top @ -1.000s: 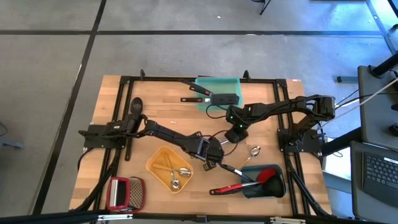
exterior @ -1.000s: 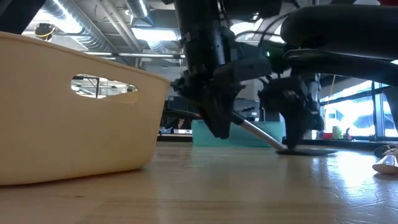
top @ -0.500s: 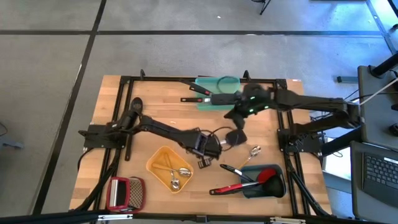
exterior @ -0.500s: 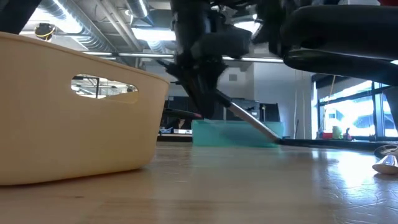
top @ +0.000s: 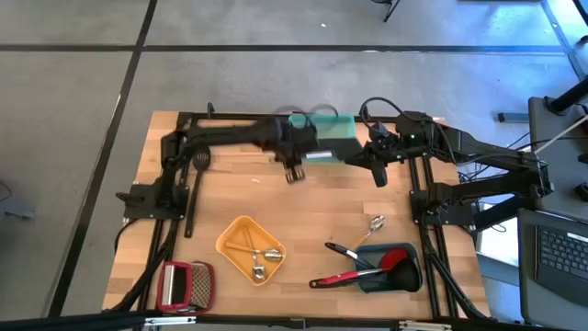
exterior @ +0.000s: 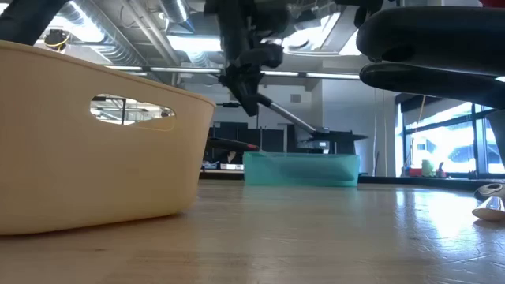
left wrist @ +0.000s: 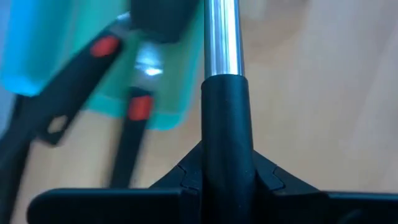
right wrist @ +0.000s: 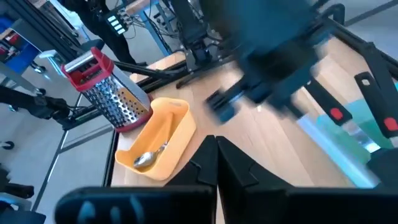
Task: Pick & Place Kitchen Items
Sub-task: Put the black spatula into the green bin
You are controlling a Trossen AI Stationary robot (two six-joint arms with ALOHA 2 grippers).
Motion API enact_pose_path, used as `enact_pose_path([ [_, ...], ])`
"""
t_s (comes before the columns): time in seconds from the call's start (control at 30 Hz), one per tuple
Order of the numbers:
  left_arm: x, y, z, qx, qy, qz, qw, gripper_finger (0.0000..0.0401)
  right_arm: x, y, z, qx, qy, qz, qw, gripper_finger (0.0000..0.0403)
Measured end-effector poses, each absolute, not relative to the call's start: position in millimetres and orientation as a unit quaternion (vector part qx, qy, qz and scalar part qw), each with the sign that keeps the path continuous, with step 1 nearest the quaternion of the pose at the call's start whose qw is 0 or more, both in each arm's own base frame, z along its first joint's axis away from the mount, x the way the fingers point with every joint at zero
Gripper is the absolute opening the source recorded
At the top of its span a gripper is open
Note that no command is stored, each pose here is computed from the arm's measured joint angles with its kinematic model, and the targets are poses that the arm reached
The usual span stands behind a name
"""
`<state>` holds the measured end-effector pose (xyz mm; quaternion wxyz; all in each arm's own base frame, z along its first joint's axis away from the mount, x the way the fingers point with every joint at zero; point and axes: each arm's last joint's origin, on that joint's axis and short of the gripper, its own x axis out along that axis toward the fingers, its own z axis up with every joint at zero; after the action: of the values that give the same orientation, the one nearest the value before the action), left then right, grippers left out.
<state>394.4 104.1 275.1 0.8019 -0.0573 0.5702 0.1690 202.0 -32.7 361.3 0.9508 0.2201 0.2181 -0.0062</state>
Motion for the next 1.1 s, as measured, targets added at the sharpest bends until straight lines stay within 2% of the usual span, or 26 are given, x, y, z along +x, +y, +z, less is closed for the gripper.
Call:
enact_pose_path([
  [0.17,372.0,160.4,276.2,-0.052,0.584,0.162,0.794,0.0052,201.4,-32.6,361.5,0.223,0.217,-0.007,0.95,0.0001],
  [0.37,359.3,199.8,268.4,-0.02,0.591,0.133,0.795,0.0052,201.6,-33.4,361.8,0.236,0.214,-0.023,0.948,0.0001],
  [0.73,374.8,223.8,242.6,0.038,0.573,0.127,0.809,0.0052,201.5,-36.5,361.6,0.261,0.202,-0.082,0.94,0.0001],
  [1.1,364.2,249.3,228.4,0.018,0.584,0.134,0.801,0.0052,201.6,-36.6,361.8,0.28,0.199,-0.088,0.935,0.0001],
])
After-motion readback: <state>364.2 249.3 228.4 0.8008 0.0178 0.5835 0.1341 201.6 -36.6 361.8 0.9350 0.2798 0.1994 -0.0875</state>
